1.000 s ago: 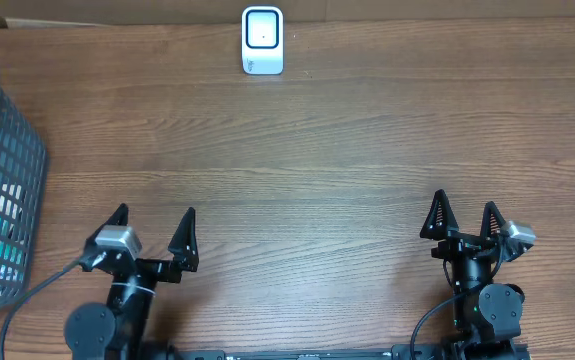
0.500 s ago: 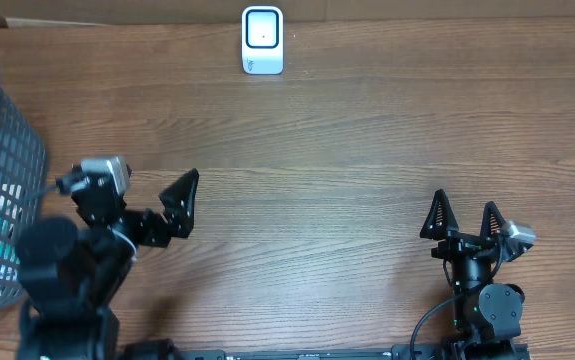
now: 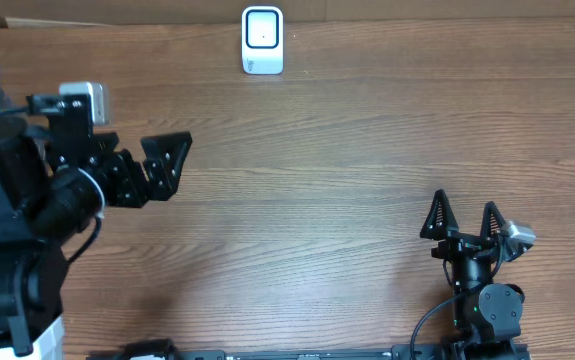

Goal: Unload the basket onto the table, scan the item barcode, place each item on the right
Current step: 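Swing the left gripper over to the grey basket, then reach into the basket and grasp the teal snack packet with left gripper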

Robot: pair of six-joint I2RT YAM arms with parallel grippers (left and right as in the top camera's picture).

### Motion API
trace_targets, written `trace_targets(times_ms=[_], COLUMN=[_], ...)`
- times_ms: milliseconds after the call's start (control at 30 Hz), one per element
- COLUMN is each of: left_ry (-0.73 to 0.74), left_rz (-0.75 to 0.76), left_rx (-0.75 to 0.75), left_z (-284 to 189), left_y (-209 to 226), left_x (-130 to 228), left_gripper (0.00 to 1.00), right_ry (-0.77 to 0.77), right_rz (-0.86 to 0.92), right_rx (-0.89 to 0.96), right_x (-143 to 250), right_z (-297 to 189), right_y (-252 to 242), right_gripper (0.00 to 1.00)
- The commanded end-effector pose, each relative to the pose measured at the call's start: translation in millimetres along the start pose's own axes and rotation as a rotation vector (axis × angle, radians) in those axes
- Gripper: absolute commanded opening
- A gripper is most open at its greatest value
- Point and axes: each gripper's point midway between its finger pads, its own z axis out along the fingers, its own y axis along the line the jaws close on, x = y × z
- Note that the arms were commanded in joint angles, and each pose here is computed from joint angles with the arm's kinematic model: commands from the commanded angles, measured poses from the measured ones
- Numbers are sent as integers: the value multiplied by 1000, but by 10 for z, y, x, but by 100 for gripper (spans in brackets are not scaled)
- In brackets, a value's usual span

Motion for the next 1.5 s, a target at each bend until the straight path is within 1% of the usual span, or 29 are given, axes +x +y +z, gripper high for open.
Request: trace_targets(times_ms=[0,67,300,400,467,567,733,767,800,967,1000,1100,1167,1267,1367,1433,1467], left_ry=[-19,-18,-10,-28,-49,-104,-176,-201,-213,-246,-256,-297,-308,-287,-223,-162,-129], left_rz=[55,55,51,67,59,-87,-154,-229,-274,-417,-460,-688,-824,-914,-980,-996,-1008], left_rx=[21,-3,-4,-6,-41,-193,-329,-416,-470,-744,-796,-906,-923,-927,-982,-1007,-1018], left_z=[-59,-56,-47,-40,-33,-57,-159,-257,-319,-694,-766,-969,-1052,-1131,-1220,-1225,-1215], left_y=[-75,-32,-26,-23,39,312,582,780,905,1647,1797,2237,2482,2733,3005,3162,3240], left_x=[-81,-80,-66,-114,-173,-293,-587,-688,-730,-829,-808,-638,-515,-371,-135,18,105], left_gripper=[100,100,100,100,100,100,100,100,100,100,100,100,100,100,100,96,93], right_ry=[-7,-7,-7,-7,-7,-7,-7,-7,-7,-7,-7,-7,-7,-7,-7,-7,-7], right_rz=[-6,-6,-6,-6,-6,-6,-6,-6,-6,-6,-6,-6,-6,-6,-6,-6,-6], right_rx=[4,4,4,4,4,4,4,4,4,4,4,4,4,4,4,4,4], right_x=[12,12,12,12,12,12,12,12,12,12,12,12,12,12,12,12,12], right_z=[-1,-1,-1,-1,-1,-1,-1,-1,-1,-1,-1,-1,-1,-1,-1,-1,-1], right_y=[-11,-11,-11,-11,-11,-11,-11,-11,-11,-11,-11,-11,-11,-11,-11,-11,-11], right_gripper=[100,100,100,100,100,100,100,100,100,100,100,100,100,100,100,100,100])
